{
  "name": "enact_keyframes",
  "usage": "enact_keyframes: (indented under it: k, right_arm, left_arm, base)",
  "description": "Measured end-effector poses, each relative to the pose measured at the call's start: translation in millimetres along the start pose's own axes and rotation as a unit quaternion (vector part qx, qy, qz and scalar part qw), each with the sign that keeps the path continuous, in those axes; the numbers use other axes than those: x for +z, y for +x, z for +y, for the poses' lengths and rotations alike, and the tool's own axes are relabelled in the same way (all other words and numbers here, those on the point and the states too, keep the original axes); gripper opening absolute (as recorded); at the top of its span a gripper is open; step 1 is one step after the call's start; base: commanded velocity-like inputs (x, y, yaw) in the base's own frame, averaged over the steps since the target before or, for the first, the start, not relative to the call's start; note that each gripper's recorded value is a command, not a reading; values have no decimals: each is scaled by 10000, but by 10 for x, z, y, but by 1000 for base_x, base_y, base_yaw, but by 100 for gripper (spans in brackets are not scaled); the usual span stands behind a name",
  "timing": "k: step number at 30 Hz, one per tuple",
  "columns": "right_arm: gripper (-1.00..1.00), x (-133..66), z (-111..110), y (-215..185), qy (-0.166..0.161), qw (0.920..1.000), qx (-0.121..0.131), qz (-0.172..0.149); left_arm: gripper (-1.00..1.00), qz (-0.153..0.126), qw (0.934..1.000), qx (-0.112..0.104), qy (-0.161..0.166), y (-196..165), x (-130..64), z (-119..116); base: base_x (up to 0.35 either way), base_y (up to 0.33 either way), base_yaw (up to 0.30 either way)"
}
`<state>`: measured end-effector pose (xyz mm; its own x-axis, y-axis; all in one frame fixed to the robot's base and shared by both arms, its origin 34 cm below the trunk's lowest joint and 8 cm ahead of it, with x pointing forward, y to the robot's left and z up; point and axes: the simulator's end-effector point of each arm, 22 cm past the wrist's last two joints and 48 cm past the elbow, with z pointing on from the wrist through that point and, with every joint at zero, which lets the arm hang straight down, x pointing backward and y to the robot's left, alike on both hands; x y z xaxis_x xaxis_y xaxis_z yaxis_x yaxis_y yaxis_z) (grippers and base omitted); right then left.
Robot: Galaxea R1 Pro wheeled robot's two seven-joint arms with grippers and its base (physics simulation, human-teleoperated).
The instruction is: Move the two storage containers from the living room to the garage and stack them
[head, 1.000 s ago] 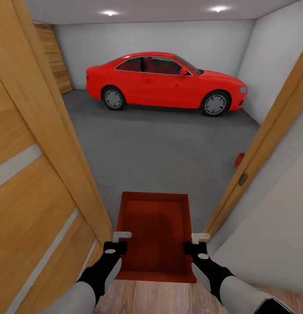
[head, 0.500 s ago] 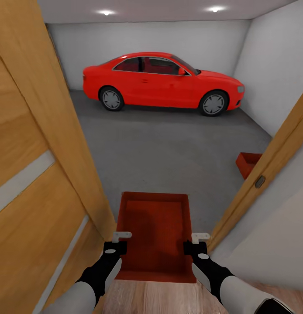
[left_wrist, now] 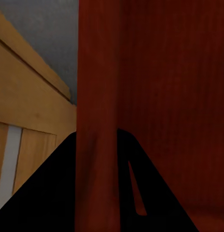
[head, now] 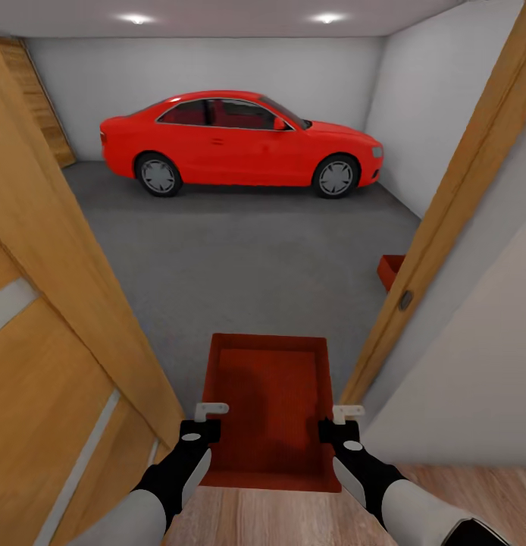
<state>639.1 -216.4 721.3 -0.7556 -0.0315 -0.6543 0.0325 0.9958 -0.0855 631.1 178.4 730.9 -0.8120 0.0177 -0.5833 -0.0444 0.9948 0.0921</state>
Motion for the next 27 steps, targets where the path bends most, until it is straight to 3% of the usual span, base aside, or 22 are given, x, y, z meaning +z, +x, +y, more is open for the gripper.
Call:
enact_keyframes:
  k: [27]
  right_arm:
    - [-100,0,0,0,-1,10000,1,1]
  left_arm:
    - [-100,0,10000,4,13,0,1,-2]
  base:
    - [0,34,-7]
